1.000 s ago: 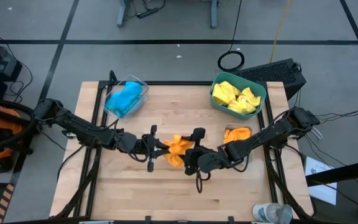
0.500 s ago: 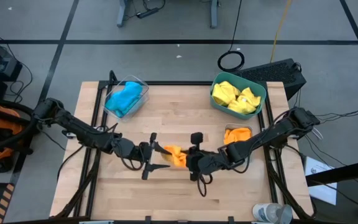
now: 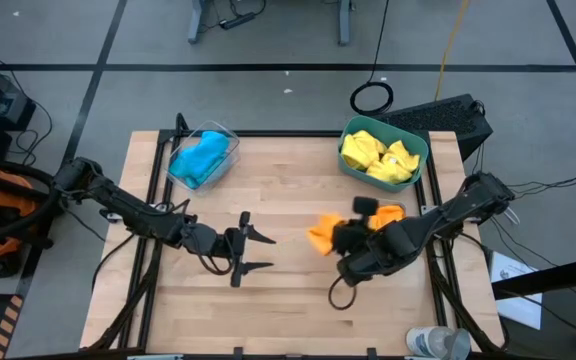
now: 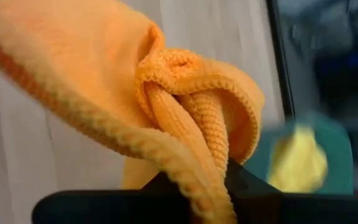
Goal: Sort microfiber towel by color & place in baskets
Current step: Put the orange towel into the grey bin
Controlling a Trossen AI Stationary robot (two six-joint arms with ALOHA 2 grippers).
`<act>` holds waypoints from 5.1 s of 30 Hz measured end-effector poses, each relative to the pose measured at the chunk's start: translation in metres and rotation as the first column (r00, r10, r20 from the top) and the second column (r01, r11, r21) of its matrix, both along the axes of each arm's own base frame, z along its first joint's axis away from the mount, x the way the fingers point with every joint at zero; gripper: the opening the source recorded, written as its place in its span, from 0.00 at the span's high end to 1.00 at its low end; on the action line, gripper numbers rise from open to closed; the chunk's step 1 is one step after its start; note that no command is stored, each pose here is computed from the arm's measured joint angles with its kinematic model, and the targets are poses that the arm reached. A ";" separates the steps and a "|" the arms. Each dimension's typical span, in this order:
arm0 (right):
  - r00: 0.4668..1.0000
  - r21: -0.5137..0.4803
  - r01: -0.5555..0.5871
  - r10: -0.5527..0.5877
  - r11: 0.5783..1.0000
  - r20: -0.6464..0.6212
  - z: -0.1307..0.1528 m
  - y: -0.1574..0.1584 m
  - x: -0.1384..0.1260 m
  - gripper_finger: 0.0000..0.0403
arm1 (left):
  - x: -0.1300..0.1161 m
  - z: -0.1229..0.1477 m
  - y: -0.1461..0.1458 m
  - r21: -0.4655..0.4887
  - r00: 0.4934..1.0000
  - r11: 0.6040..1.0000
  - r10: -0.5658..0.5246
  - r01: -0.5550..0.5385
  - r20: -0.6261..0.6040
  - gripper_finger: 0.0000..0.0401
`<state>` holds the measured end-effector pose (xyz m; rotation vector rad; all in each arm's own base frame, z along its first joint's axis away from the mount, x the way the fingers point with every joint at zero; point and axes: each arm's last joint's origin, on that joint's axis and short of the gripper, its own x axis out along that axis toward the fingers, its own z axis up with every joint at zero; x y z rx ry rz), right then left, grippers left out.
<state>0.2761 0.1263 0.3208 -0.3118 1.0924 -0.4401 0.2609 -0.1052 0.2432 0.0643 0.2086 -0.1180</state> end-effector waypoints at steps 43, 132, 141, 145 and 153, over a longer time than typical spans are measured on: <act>0.866 0.351 0.485 -0.384 0.801 -0.319 -0.089 -0.073 -0.080 0.98 | -0.002 -0.009 0.001 0.031 0.996 1.000 0.006 -0.003 -0.085 0.35; 0.939 0.291 0.284 -0.204 0.914 -0.276 -0.113 -0.039 -0.078 1.00 | -0.003 -0.012 0.001 0.019 0.992 1.000 0.008 -0.006 -0.123 0.35; 0.943 0.181 0.301 -0.263 0.936 -0.204 -0.046 -0.033 -0.078 1.00 | -0.003 -0.012 0.001 0.019 0.992 1.000 0.009 -0.006 -0.122 0.35; 0.891 0.116 0.416 -0.379 0.902 -0.251 -0.042 -0.041 -0.087 1.00 | -0.003 -0.012 0.001 0.019 0.992 1.000 0.009 -0.006 -0.124 0.35; 0.856 0.119 0.478 -0.432 0.870 -0.283 -0.098 -0.059 -0.087 1.00 | -0.003 -0.013 0.002 0.022 0.992 1.000 0.010 -0.007 -0.130 0.35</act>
